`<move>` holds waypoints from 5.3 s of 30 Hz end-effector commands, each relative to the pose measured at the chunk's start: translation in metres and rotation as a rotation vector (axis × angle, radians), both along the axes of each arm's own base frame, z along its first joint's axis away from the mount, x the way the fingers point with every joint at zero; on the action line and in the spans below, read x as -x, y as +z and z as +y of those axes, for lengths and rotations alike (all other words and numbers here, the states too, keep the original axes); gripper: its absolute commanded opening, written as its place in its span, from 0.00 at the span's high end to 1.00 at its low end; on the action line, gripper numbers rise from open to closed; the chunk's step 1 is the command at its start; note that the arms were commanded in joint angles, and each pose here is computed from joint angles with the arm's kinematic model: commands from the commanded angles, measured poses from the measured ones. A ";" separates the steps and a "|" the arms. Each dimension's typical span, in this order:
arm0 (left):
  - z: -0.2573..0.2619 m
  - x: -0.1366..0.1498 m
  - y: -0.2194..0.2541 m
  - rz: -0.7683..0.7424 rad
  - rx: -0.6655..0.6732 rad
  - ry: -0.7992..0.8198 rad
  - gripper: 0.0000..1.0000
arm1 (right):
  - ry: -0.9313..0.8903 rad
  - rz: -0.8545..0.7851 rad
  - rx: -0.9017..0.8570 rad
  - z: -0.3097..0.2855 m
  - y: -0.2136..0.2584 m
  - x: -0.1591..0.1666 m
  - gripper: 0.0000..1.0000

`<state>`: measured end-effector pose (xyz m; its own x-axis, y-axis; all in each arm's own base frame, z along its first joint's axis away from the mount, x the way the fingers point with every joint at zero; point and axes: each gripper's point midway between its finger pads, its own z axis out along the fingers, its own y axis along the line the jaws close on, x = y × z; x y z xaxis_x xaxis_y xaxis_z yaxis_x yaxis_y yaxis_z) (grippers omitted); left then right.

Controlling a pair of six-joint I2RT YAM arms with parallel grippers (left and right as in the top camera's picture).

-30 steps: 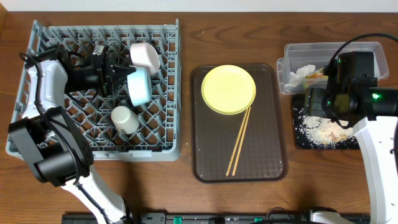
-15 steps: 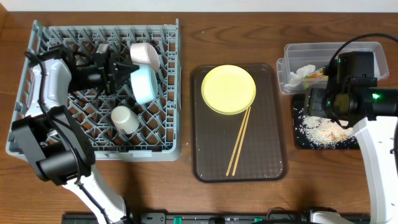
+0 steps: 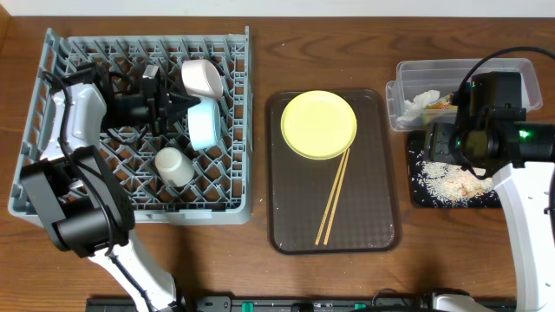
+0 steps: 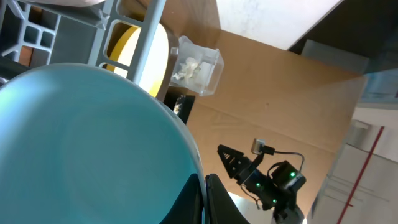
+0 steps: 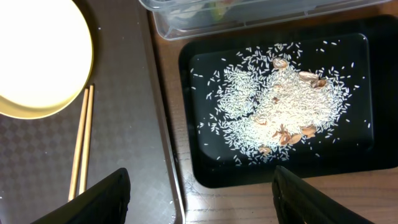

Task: Sort waste into correct bins and load items into the dishwasher rack
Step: 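Carry the blue bowl into the rack and set it upright, then release the blue bowl and move the left gripper to the tray, then grasp one wooden chopstick with the left gripper and lift it, then insert the chopstick into the rack's right edge and release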

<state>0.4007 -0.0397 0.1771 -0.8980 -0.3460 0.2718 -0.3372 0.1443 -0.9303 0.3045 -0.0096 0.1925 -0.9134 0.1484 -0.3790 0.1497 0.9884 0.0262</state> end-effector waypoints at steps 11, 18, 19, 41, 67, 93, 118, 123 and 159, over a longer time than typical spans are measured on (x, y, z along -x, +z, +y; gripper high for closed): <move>0.020 0.007 -0.063 0.051 -0.260 -0.017 0.91 | -0.006 -0.006 -0.001 -0.002 0.006 0.001 0.29; 0.030 0.006 -0.076 0.057 -0.352 -0.019 0.36 | -0.006 -0.007 -0.001 -0.002 0.006 0.000 0.29; 0.032 0.006 -0.077 0.058 -0.363 -0.018 0.34 | -0.006 -0.007 -0.001 -0.002 0.006 0.000 0.29; 0.046 0.012 0.061 -0.352 -0.977 0.068 0.17 | -0.006 -0.020 0.000 -0.002 0.007 -0.003 0.28; -0.212 0.116 -0.075 -0.425 -1.166 -0.657 0.18 | -0.006 -0.014 0.000 -0.002 0.006 -0.001 0.28; -0.251 0.149 -0.189 -0.324 -1.376 -0.788 0.46 | -0.006 -0.008 0.000 -0.002 0.006 0.000 0.28; -0.248 0.166 -0.159 -0.350 -1.382 -0.843 0.94 | 0.005 -0.006 0.005 -0.002 0.006 0.000 0.28; -0.242 0.170 -0.115 -0.437 -1.354 -0.851 0.94 | 0.005 -0.005 0.005 -0.002 0.005 0.001 0.28; -0.068 0.027 -0.071 -0.244 -1.485 -0.256 0.94 | 0.011 -0.004 0.007 -0.002 0.005 0.001 0.28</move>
<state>0.3733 -0.1044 0.1058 -0.9443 -0.0061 -0.3291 -0.0379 0.9952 0.0904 0.3008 -0.0094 0.1910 -0.9208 0.1399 -0.3640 0.1418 0.9897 0.0215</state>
